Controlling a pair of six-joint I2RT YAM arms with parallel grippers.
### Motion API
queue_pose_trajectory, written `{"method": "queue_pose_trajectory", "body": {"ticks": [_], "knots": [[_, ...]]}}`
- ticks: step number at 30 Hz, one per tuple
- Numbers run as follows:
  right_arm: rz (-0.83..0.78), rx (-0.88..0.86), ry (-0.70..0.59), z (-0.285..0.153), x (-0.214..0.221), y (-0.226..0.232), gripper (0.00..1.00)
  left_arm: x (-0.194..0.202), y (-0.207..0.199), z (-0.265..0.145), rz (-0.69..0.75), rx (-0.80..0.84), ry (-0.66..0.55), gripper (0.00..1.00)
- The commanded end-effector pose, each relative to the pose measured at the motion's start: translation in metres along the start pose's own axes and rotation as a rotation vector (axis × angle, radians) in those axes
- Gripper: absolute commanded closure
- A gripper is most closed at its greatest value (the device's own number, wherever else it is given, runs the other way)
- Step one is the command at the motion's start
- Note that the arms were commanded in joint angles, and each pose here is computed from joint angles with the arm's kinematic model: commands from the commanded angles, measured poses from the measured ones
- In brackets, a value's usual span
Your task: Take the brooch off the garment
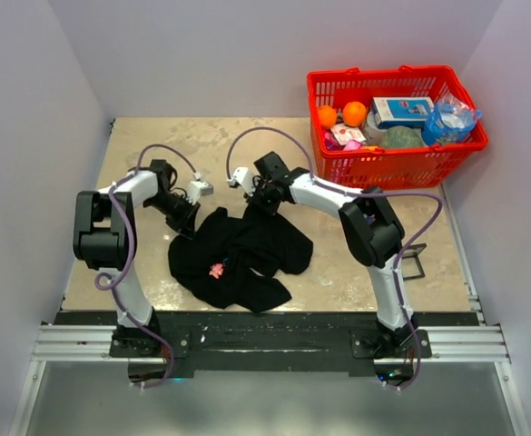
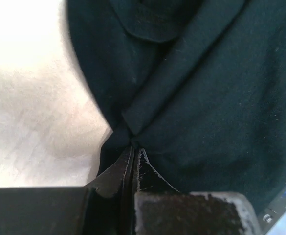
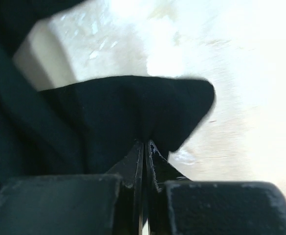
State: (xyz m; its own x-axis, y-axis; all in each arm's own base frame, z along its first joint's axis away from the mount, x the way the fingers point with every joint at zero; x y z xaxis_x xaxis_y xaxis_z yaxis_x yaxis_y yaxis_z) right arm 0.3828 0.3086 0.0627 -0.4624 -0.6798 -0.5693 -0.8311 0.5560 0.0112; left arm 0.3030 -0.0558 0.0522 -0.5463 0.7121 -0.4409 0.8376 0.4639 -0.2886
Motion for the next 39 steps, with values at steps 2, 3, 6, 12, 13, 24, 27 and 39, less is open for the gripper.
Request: {"method": "queue_pose_trajectory", "body": {"ticks": [2,3,6,12,13,24,27,39], "knots": [[-0.017,0.112,-0.297,-0.056,-0.102,-0.032,1.00,-0.066,0.037,-0.089,0.016,-0.161,-0.284,1.00],[-0.009,0.126,-0.358,-0.077,-0.119,-0.038,1.00,-0.081,0.042,-0.111,0.007,-0.215,-0.334,1.00],[-0.028,0.171,-0.547,-0.144,-0.170,-0.052,1.00,-0.135,0.048,-0.197,0.124,-0.421,-0.479,1.00],[0.052,0.327,-0.829,-0.245,-0.209,-0.088,1.00,-0.194,0.026,-0.320,0.322,-0.789,-0.655,1.00],[0.062,0.351,-0.882,-0.264,-0.213,-0.090,1.00,-0.198,0.021,-0.332,0.340,-0.831,-0.671,1.00],[0.135,0.376,-1.075,-0.358,-0.208,-0.075,1.00,-0.181,-0.056,-0.436,0.469,-1.333,-0.693,1.00],[0.143,0.389,-1.103,-0.376,-0.206,-0.069,1.00,-0.169,-0.071,-0.456,0.489,-1.494,-0.673,1.00],[0.248,0.399,-0.889,-0.349,-0.119,-0.049,1.00,-0.152,-0.045,-0.355,0.389,-1.193,-0.645,0.38]]}}
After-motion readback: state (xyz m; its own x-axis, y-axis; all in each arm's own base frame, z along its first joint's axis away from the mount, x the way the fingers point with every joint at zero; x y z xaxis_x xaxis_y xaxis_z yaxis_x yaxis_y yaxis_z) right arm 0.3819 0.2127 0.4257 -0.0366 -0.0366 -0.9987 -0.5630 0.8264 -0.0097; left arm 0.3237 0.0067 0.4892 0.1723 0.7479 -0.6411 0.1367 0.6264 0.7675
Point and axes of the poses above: each gripper's point midway between its finger pads, its own z axis out along the fingers, its own y axis along the line the jaws close on, x = y × z, the point moved 4 cm from there along -z, back along the fingers, and after that the axes turned 14 degrees about z, right-handed, at the moved point
